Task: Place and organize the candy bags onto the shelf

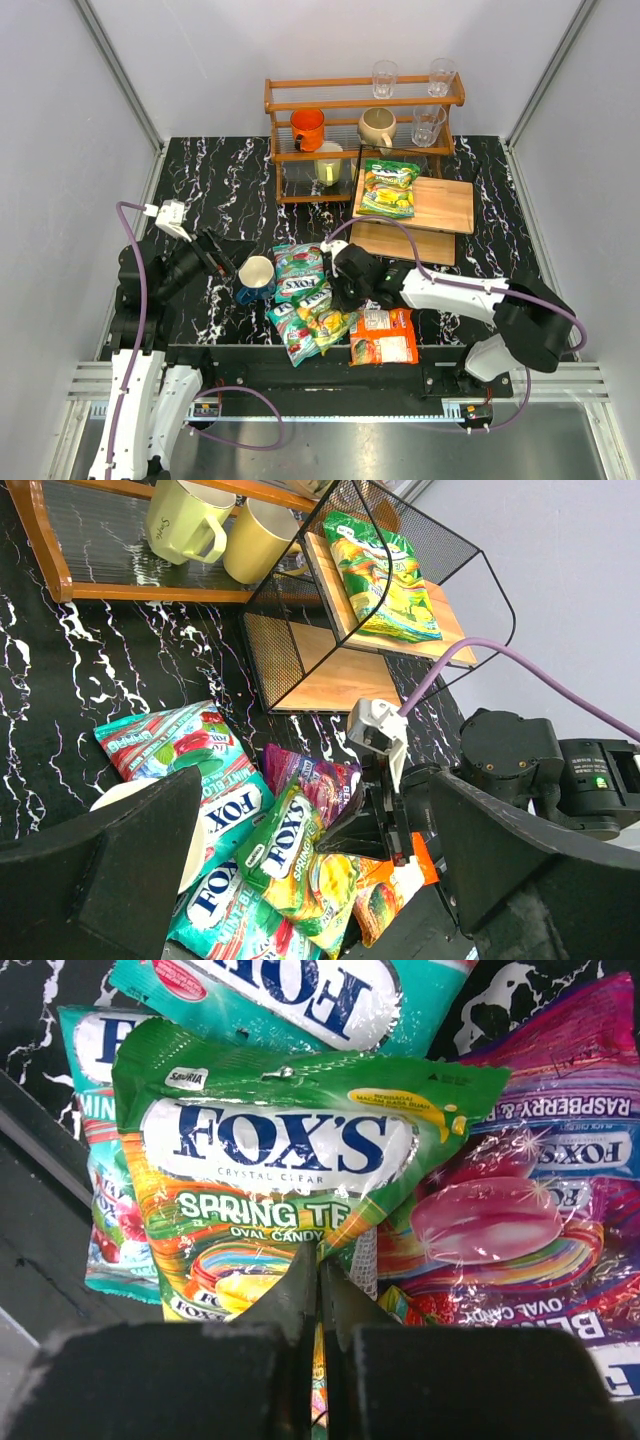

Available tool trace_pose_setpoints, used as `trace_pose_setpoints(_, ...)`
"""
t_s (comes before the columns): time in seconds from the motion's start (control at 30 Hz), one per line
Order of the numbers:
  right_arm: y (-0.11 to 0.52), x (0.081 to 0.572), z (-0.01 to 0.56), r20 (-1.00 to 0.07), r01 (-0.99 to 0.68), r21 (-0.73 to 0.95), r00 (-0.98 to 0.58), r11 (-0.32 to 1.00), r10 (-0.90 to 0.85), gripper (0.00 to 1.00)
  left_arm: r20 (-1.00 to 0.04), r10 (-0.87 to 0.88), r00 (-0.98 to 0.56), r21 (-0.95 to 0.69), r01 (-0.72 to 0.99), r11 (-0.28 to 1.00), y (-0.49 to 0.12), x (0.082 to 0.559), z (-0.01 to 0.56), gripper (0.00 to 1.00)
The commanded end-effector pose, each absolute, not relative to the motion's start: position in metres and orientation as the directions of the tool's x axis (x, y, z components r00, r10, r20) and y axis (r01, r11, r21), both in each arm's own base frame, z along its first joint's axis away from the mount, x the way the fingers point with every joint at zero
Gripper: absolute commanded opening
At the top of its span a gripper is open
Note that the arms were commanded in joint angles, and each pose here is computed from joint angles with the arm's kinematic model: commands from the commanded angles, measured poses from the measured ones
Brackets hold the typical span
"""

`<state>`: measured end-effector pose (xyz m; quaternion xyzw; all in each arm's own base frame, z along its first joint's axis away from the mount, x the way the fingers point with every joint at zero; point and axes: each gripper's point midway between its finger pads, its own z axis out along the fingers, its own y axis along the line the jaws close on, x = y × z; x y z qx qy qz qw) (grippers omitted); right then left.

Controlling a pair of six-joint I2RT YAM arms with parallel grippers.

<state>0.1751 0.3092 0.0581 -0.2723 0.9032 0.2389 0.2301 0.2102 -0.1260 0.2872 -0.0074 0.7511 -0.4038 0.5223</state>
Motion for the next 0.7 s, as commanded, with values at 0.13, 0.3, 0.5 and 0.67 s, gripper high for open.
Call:
trace_pose_setpoints(0.13,0.310,0.190,0.202,-0.792,-0.645,0.366,-0.594,0.670,-0.139,0.00,-0.792,-0.444,-0.419,-0.606,0.449,0.657,-0.128,0.205,0.308,0.99)
trace_pose_setpoints(0.3,0.272,0.216,0.318,-0.921,-0.589,0.292,-0.386,0.754,0.056,0.00,-0.792,-0.447,-0.415,-0.605,0.444,0.661,-0.127,0.207,0.308,0.99)
trace_pose_setpoints(0.5,0.210,0.253,0.408,-0.961,-0.349,0.255,-0.199,0.902,0.194,0.00,-0.791,-0.447,-0.417,-0.607,0.444,0.660,-0.128,0.207,0.309,0.99)
trace_pose_setpoints(0.67,0.150,0.291,0.425,-0.953,-0.104,0.278,-0.152,0.955,0.261,0.00,-0.793,-0.448,-0.412,-0.605,0.450,0.656,-0.128,0.206,0.312,0.99)
